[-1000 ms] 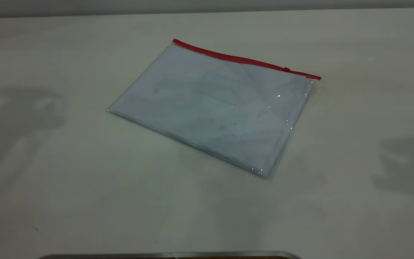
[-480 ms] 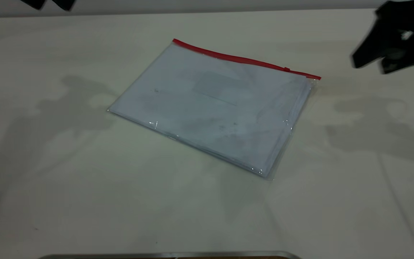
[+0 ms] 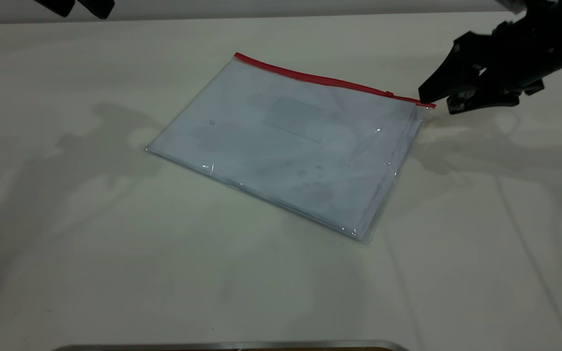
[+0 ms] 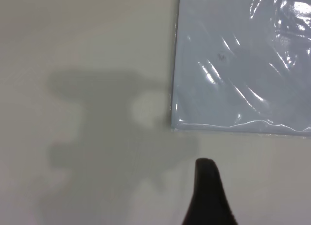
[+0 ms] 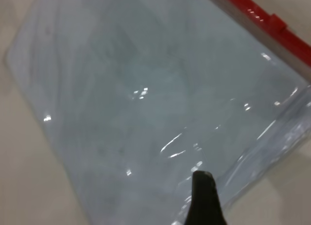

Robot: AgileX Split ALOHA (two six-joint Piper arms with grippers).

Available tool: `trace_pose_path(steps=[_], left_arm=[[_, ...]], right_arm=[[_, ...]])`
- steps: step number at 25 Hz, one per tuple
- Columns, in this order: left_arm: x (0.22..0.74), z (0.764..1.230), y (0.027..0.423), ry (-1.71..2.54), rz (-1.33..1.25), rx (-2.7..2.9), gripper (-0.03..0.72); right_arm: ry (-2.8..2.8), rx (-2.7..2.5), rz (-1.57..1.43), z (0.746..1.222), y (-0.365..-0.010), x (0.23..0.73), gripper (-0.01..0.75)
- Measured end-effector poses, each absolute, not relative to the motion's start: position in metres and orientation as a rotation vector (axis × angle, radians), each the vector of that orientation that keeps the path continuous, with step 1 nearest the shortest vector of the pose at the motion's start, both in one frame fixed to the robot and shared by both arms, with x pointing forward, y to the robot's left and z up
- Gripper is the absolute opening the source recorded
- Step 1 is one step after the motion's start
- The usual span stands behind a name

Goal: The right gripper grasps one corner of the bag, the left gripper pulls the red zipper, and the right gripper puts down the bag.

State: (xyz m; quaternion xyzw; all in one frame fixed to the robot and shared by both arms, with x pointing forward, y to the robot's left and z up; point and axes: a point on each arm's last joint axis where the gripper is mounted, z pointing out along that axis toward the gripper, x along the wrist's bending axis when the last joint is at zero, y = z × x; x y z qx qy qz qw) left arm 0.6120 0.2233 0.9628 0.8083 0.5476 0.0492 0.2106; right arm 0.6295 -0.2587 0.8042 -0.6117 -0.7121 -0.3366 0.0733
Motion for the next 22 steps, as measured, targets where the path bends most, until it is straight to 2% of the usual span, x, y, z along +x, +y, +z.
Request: trace_pose_path(steps=[17, 22], left_arm=[[0.615, 0.964, 0.221, 1.548, 0.138, 2.178, 0.59], [0.615, 0.964, 0.221, 1.549, 0.139, 2.177, 0.59]], right_arm=[[-2.17, -1.767, -1.055, 0.749, -0.258, 0.656, 0.591], [-2.112, -1.664, -1.174, 0.741, -0.25, 0.652, 0.591]])
